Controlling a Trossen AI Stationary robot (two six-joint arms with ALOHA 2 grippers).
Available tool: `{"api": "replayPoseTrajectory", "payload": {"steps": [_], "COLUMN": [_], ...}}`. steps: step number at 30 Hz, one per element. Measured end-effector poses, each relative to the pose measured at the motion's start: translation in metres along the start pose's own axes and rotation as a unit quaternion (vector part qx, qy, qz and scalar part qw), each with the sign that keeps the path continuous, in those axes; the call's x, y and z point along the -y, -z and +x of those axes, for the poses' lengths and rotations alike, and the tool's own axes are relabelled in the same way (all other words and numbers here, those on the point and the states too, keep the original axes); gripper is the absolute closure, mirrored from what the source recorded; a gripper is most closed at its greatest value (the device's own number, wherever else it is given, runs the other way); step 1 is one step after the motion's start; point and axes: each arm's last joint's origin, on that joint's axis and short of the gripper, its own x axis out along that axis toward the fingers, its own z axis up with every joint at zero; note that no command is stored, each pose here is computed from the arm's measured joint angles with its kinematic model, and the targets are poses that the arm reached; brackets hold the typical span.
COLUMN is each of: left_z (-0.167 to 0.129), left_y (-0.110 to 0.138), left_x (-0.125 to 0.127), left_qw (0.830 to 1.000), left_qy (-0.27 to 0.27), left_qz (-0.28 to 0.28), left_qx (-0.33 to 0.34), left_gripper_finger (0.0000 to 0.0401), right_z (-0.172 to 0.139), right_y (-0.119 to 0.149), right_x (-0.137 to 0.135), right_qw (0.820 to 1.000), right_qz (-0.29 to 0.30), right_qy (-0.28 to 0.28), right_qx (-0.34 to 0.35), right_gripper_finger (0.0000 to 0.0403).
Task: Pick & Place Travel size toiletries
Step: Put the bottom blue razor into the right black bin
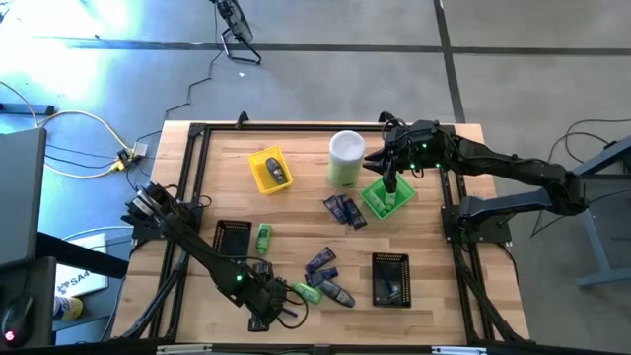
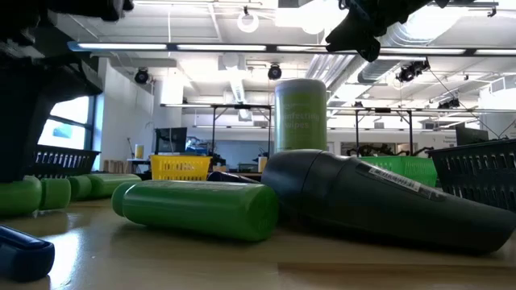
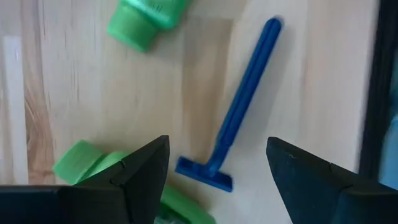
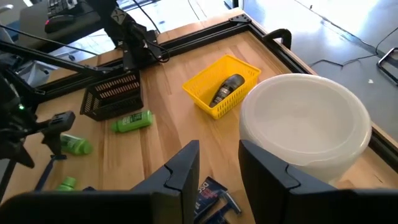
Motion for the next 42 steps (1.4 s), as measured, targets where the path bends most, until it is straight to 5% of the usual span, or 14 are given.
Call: {"api": "replayPoseTrajectory", "payload": {"steps": [16,33,42], "left_z": [0.028,0.030,0.030], "left_y": [0.004,0.005,0.004], "left_x": [0.006,0.004,0.006], "left_qw": [1.000,1.000,1.000], "left_qy": [-0.017,-0.023,0.001], "left_qz": [0.005,-0.010,-0.020], "left_qx": [0.006,-0.001,-0.008], "left_gripper_finger": [0.0142,0.0350,0.0364], "right_z": [0.000,0.000,0.000], "right_y": [0.001,0.001,0.001], "right_x": [0.001,0.001,0.001], "right_qw": [0.999,0.999,0.999], "right_qz": [0.052,0.050,0.048], "right_qy": [0.016,0.016,0.016], "right_qx": [-0.002,-0.003,-0.003], "right_gripper_finger": [0.0298,0.0298,0.0298]}}
